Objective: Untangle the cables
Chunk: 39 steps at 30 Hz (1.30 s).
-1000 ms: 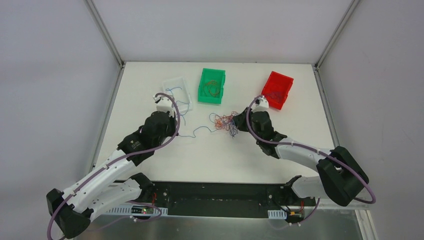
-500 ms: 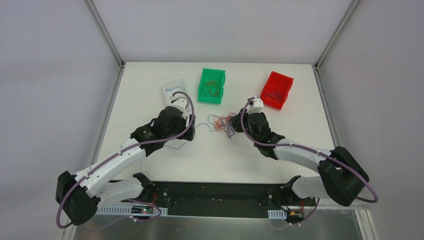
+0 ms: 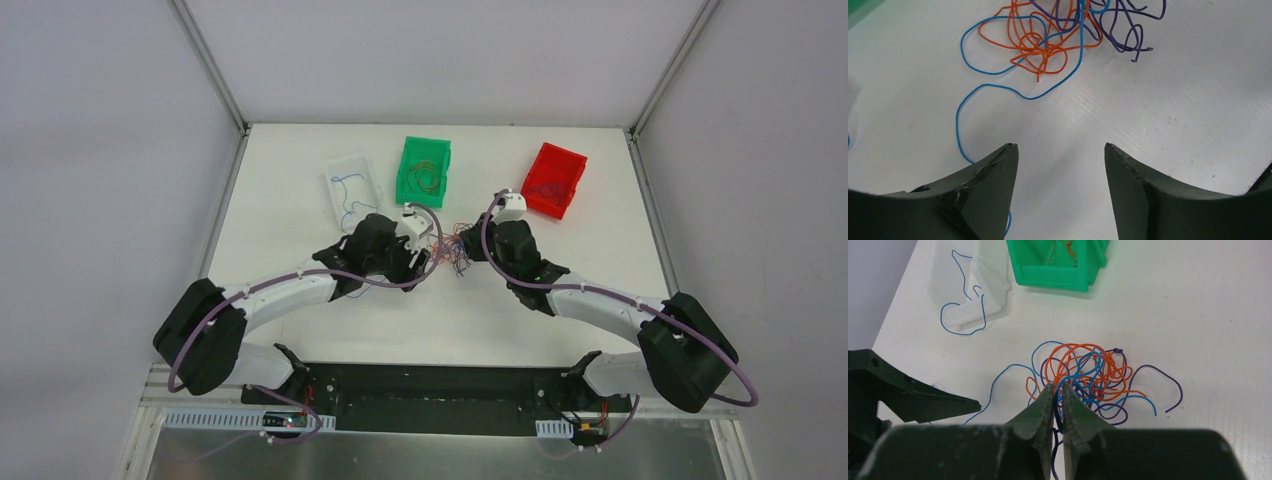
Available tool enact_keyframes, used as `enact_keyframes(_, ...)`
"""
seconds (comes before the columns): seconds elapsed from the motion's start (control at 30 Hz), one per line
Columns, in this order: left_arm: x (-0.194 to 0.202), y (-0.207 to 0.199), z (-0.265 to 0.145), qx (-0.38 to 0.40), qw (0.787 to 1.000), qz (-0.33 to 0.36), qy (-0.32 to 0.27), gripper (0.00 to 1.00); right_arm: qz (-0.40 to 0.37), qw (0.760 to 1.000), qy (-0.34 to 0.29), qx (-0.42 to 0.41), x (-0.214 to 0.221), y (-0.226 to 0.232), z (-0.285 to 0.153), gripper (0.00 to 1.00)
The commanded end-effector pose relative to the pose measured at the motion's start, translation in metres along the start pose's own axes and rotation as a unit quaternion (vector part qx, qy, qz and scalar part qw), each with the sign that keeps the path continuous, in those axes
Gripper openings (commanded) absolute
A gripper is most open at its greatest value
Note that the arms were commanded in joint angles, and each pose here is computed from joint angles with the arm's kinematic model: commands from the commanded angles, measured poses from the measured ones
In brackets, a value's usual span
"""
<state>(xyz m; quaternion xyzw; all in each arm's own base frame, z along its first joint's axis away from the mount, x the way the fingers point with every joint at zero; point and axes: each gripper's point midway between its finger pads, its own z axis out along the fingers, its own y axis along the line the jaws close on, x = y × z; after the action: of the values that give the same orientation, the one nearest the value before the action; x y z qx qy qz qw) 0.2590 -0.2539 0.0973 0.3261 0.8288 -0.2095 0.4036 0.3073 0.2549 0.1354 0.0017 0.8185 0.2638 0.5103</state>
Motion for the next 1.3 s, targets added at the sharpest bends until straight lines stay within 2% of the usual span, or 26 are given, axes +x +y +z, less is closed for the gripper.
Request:
enact_keyframes(0.0,-0.039,-0.021,0.019,0.074,0.993,0.078,-0.055,0.62,0.012,0.999,-0.031,-0.006,-0.022,0.011,0.001,0.11)
enact_keyframes(0.1,-0.043,-0.022,0.032,0.079,0.992,0.080,-0.051,0.52,0.015,0.999,-0.032,-0.006,-0.022,0.011,0.002,0.11)
enact_keyframes(0.5,-0.041,-0.009,0.067,0.056,0.994,0.091,-0.025,0.46,0.025,0.999,-0.032,-0.006,-0.022,0.011,0.002,0.11)
enact_keyframes(0.57,-0.042,-0.010,0.070,0.059,0.994,0.088,-0.025,0.36,0.027,0.999,-0.032,-0.006,-0.022,0.010,0.002,0.11)
enact_keyframes(0.67,-0.047,-0.015,0.073,0.072,0.993,0.088,-0.024,0.00,0.029,0.999,-0.033,-0.002,-0.023,0.008,0.003,0.11)
enact_keyframes(0.87,-0.062,-0.003,0.044,0.018,0.997,0.057,-0.048,0.00,0.053,0.998,-0.037,0.027,-0.024,-0.007,0.006,0.09)
enact_keyframes(1.07,-0.069,0.013,-0.009,-0.041,0.997,0.009,-0.070,0.00,0.137,0.987,-0.046,0.070,-0.027,-0.042,0.010,0.07)
enact_keyframes(1.27,-0.077,0.047,-0.058,-0.093,0.980,-0.117,-0.130,0.00,0.209,0.970,-0.059,0.110,-0.027,-0.078,0.008,0.01)
